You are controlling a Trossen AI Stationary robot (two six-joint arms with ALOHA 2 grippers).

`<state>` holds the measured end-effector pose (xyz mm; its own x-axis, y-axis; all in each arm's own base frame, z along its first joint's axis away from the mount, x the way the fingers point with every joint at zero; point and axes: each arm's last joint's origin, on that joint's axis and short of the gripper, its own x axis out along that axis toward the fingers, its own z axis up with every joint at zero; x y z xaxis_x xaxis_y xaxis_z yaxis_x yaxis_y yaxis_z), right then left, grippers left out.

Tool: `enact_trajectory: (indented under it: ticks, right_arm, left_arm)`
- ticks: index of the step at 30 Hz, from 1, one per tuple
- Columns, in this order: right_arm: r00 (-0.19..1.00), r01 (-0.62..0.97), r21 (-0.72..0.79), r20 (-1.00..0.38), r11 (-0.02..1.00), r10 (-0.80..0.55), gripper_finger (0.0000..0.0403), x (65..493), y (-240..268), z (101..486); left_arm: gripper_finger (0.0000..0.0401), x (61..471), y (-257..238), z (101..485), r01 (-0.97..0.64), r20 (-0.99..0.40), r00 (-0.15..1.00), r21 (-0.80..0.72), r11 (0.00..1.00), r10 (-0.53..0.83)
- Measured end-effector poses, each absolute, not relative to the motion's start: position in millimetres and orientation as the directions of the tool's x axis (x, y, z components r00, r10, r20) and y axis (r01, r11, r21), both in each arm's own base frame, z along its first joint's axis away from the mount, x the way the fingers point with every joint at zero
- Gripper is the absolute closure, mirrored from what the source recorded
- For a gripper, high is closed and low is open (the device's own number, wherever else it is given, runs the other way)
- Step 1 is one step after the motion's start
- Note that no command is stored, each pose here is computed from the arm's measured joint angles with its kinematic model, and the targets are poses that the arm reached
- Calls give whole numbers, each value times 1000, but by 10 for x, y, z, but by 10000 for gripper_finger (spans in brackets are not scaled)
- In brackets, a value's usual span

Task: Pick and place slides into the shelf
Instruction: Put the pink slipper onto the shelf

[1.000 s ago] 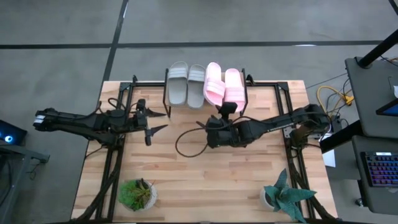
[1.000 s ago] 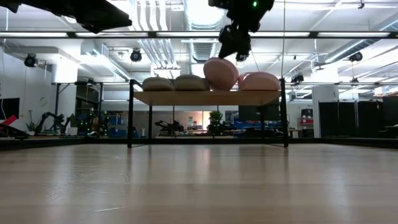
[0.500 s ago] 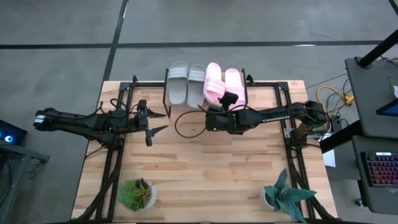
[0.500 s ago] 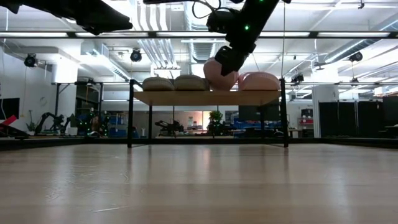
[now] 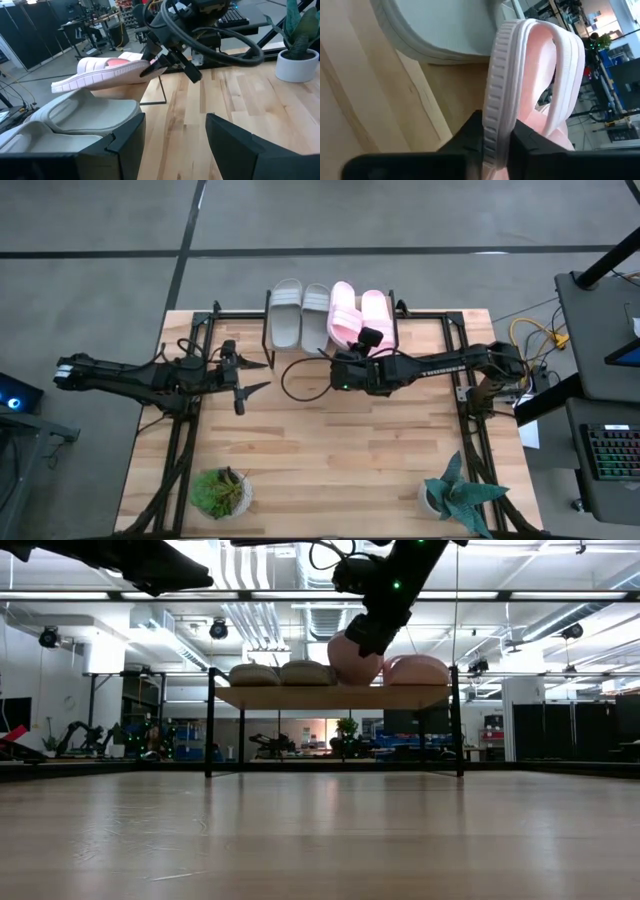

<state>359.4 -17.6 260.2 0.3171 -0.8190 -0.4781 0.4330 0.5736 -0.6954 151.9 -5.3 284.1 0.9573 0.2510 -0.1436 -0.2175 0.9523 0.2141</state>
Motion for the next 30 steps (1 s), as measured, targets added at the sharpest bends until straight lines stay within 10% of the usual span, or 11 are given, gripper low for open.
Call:
enact_trajectory:
  ticks: [30]
  right_arm:
    - [387,432,-820,-206,374,-899,374,3642,612,3045]
  left_arm:
    - [209,1489,-49,2860,-221,-130,959,210,953,251]
